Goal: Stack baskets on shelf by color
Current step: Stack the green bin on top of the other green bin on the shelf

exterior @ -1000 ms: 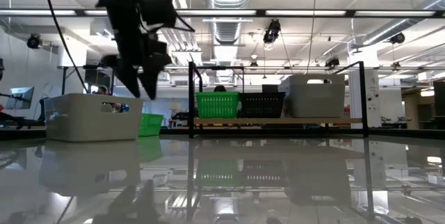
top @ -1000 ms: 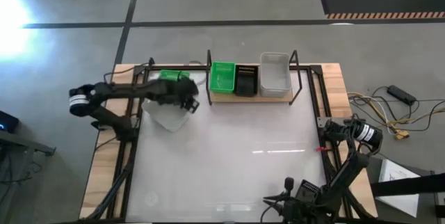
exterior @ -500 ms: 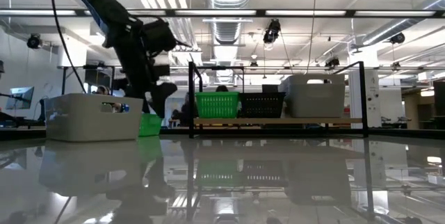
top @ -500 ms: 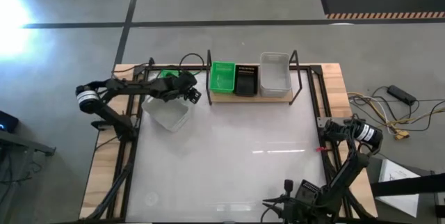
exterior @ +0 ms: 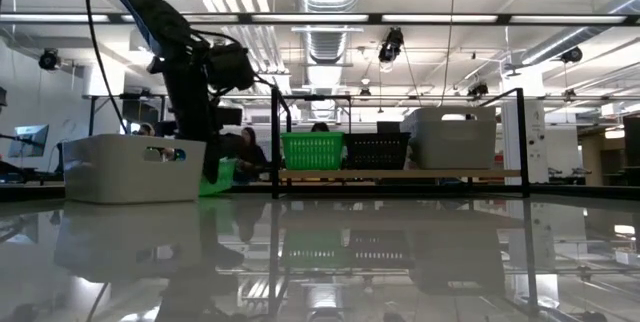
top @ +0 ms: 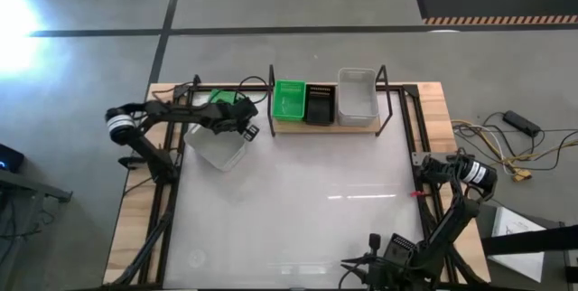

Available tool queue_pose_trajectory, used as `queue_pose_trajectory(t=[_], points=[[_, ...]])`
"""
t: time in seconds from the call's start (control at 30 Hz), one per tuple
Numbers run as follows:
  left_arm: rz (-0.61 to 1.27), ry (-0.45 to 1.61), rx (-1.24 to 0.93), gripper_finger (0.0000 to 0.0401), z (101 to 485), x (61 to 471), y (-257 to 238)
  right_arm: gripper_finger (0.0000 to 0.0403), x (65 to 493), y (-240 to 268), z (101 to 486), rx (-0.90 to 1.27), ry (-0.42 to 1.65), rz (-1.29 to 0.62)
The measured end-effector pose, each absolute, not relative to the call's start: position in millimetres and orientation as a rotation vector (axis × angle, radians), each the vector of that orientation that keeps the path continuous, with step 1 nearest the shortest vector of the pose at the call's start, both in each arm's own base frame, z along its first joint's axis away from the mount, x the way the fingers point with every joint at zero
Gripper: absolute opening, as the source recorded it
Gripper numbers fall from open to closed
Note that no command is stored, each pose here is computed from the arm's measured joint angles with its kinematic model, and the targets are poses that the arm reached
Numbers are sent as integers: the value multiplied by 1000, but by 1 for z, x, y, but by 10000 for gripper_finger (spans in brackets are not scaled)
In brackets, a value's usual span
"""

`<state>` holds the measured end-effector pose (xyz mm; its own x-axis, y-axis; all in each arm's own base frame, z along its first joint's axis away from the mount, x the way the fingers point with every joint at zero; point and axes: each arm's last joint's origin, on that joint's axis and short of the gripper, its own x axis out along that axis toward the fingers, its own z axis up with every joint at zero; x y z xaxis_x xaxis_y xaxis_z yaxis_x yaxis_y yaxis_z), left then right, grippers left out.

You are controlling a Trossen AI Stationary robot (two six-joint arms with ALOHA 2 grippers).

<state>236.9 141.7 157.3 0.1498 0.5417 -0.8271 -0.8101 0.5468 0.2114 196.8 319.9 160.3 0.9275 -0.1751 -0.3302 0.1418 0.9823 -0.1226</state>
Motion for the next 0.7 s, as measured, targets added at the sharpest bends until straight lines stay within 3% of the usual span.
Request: queue_pose_trajectory(t=[0.1, 0.37, 0.7], points=[[961, 1071, -285, 13, 167, 236, 133, 33, 197, 320, 160, -99, 348, -163], [889, 1079, -201, 1, 222, 221, 98, 33, 197, 320, 160, -112, 350, -161], [692, 662, -81, 0, 334, 195, 57, 33, 197, 319, 160, -120, 351, -160]])
